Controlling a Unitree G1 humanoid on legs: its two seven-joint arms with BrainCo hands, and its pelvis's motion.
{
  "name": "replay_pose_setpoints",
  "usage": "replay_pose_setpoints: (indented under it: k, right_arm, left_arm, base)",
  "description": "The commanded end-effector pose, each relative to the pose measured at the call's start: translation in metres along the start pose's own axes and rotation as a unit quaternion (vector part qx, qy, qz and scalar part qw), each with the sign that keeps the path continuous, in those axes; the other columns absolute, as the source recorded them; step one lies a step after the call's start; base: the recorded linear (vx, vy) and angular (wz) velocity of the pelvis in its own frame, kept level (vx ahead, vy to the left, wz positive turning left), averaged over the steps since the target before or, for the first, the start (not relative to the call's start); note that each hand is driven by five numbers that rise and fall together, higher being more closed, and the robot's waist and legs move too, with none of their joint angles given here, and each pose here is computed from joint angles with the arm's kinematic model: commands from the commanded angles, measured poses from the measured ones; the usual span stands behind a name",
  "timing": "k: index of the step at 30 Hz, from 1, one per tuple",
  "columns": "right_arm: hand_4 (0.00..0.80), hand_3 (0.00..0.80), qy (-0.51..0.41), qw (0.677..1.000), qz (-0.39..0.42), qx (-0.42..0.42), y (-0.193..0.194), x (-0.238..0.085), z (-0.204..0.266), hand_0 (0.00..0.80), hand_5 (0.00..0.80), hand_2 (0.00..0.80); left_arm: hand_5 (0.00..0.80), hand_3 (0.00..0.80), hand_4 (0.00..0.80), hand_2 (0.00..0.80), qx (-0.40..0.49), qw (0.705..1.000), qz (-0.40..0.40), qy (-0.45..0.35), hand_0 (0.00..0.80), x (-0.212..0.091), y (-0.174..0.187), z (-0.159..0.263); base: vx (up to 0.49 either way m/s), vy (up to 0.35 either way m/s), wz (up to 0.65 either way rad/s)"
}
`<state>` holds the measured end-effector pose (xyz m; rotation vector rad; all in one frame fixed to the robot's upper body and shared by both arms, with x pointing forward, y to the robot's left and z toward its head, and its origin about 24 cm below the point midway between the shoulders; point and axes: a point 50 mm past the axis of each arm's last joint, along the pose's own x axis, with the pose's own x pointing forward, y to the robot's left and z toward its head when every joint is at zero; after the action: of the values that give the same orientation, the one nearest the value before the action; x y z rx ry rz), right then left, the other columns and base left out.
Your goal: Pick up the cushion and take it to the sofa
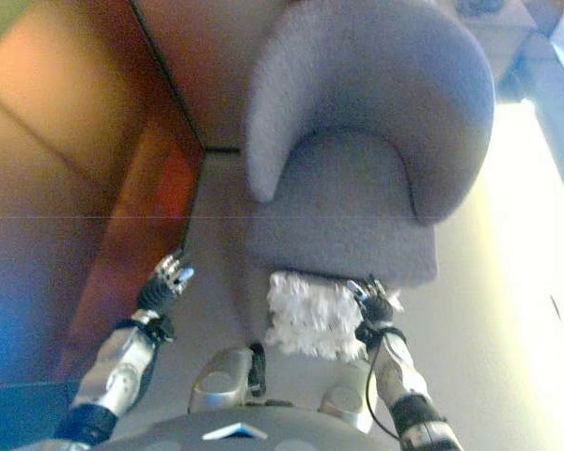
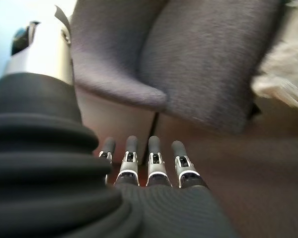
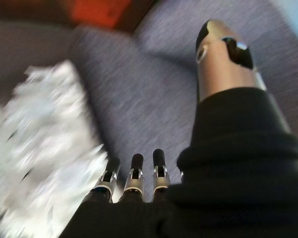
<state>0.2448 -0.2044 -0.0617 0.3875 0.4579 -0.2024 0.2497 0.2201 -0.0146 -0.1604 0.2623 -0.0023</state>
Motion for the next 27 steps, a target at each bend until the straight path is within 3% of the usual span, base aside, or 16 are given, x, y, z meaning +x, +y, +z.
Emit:
replay_pose_setpoints:
  k: [1,12,22,27]
  right_arm:
    - [0.000,0.000,-0.115,0.993,0.007,-0.023,0.023,0.022,0.070,0.000,0.000,0.000]
    - [0.000,0.000,-0.219,0.969,-0.035,-0.107,0.025,0.036,0.178,0.000,0.000,0.000]
    - [0.000,0.000,-0.255,0.953,-0.099,-0.127,0.005,0.031,0.236,0.000,0.000,0.000]
    - [0.000,0.000,-0.250,0.954,-0.087,-0.139,0.002,0.030,0.250,0.000,0.000,0.000]
  left_arm:
    - [0.000,0.000,0.000,0.000,0.027,0.995,0.016,-0.097,0.000,0.025,-0.018,0.040]
    - [0.000,0.000,0.000,0.000,0.059,0.985,0.033,-0.157,0.000,0.060,-0.044,0.080]
    - [0.000,0.000,0.000,0.000,0.041,0.985,0.016,-0.168,0.000,0.075,-0.037,0.111]
    - [0.000,0.000,0.000,0.000,0.033,0.983,-0.006,-0.180,0.000,0.080,-0.038,0.130]
  base:
    - [-0.145,-0.160,0.09]
    - [-0.121,-0.022,0.02]
    - [-0.034,0.006,0.00]
    - [0.006,-0.006,-0.01]
